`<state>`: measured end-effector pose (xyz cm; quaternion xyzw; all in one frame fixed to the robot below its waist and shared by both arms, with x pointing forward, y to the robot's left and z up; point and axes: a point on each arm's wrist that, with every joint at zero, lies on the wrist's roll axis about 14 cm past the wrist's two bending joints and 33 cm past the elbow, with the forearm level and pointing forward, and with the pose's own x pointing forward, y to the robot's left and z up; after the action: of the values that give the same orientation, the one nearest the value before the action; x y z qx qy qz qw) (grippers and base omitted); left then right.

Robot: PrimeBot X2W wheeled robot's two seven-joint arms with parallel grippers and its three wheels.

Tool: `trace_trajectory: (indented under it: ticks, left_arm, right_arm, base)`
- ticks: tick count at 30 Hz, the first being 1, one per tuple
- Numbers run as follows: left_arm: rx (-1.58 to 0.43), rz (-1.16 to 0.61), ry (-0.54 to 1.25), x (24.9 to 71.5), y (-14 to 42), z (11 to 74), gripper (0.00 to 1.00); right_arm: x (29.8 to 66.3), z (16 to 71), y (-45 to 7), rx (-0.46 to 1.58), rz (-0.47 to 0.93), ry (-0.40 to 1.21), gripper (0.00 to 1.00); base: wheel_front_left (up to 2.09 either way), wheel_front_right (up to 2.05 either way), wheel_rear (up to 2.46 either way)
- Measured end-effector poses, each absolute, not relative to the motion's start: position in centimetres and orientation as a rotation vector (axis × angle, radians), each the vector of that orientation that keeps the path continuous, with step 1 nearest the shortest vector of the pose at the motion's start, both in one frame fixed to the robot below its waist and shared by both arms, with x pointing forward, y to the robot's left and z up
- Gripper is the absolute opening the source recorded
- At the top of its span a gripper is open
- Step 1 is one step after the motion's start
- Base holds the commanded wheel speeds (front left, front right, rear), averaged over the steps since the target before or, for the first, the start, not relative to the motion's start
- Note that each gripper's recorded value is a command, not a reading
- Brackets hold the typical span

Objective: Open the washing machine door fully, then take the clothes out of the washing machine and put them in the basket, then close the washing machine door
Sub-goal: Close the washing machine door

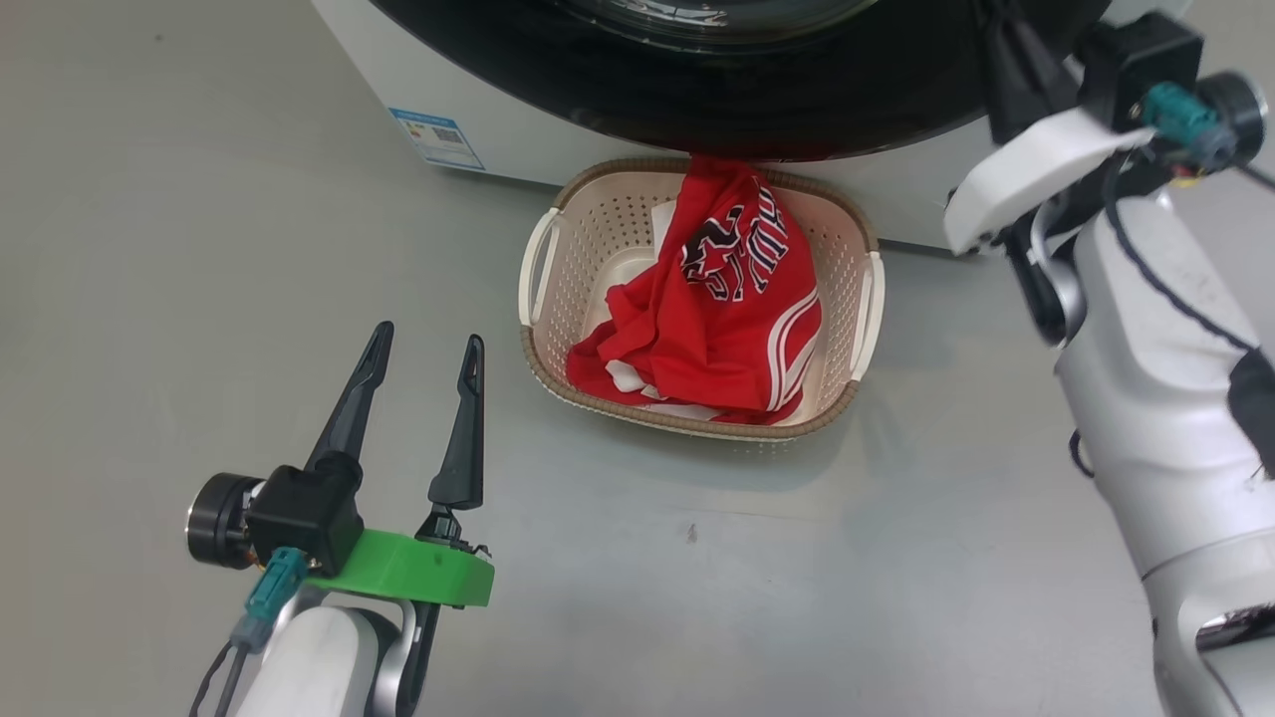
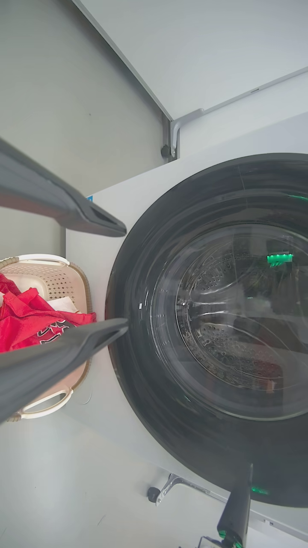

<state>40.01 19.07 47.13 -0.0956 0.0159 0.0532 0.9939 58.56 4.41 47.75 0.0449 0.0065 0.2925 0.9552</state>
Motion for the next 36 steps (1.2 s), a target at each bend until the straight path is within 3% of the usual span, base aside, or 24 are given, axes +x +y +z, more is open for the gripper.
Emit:
trace_trajectory:
  ticks: [12,13,14,15,16,17,36]
  left_arm:
    - [-0.183,0.046,0.005,40.8,17.3,47.9,1.0]
    - [-0.182,0.041,0.005,40.9,17.2,47.9,1.0]
    - [-0.184,0.036,0.003,40.9,17.1,47.9,1.0]
    - [-0.186,0.032,0.0,41.0,16.9,48.0,1.0]
    - [-0.188,0.027,-0.003,41.1,16.8,48.1,1.0]
    - [-0.19,0.022,-0.005,41.1,16.6,48.2,1.0]
    - [-0.196,-0.056,0.006,39.2,14.4,48.3,1.0]
  right_arm:
    - [54.4,45.5,0.8,0.149,0.527,0.074,0.0]
    - [54.0,45.4,0.3,0.151,0.518,0.079,0.31]
    - [53.7,45.3,-0.2,0.155,0.506,0.081,0.43]
    - [53.5,45.3,-0.7,0.162,0.491,0.079,0.63]
    - [53.2,45.4,-1.3,0.169,0.473,0.077,0.97]
    - [53.0,45.5,-1.9,0.172,0.455,0.074,1.0]
    - [45.7,46.1,-10.5,0.241,0.185,0.07,1.0]
  base:
    - [0.0,0.0,0.0]
    - [0.0,0.0,0.0]
    - [0.0,0.0,0.0]
    - [0.0,0.0,0.0]
    - [0.0,0.0,0.0]
    - [0.0,0.0,0.0]
    - [0.0,0.0,0.0]
